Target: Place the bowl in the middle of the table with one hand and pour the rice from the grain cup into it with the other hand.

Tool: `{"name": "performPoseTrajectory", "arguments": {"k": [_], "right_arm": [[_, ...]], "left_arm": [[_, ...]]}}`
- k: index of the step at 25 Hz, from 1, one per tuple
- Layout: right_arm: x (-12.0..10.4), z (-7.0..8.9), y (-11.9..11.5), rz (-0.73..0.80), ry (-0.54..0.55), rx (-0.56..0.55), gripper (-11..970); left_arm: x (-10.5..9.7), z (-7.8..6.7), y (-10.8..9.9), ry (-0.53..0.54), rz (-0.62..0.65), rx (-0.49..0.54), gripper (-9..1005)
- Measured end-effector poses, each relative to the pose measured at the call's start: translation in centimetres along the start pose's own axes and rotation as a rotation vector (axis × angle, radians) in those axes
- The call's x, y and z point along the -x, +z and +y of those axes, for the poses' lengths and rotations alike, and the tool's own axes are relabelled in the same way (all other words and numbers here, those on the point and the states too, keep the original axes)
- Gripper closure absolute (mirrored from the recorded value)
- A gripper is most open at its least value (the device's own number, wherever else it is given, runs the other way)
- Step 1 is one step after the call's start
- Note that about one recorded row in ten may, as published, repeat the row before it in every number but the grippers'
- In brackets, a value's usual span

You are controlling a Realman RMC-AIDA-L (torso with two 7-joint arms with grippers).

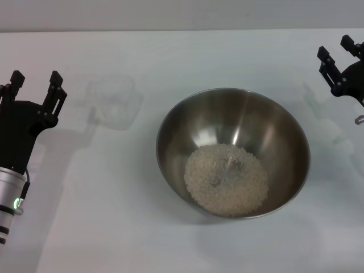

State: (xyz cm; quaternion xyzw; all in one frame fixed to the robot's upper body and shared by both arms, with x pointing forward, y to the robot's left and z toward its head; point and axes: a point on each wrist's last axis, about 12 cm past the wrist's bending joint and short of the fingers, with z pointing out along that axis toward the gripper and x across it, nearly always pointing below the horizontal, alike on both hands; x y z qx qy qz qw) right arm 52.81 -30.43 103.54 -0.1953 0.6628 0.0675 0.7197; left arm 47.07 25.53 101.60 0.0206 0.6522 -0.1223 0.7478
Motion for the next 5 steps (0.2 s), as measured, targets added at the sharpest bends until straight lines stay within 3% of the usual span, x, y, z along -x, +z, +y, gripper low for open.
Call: {"name": "performPoseTrajectory", "arguments": {"k": [5], "right_arm": [[0.06, -0.06, -0.36, -0.013, 0.007, 0.001, 463]], "left_arm": [[0.30, -0.08, 0.23, -0.003, -0.023, -0.004, 284]]}}
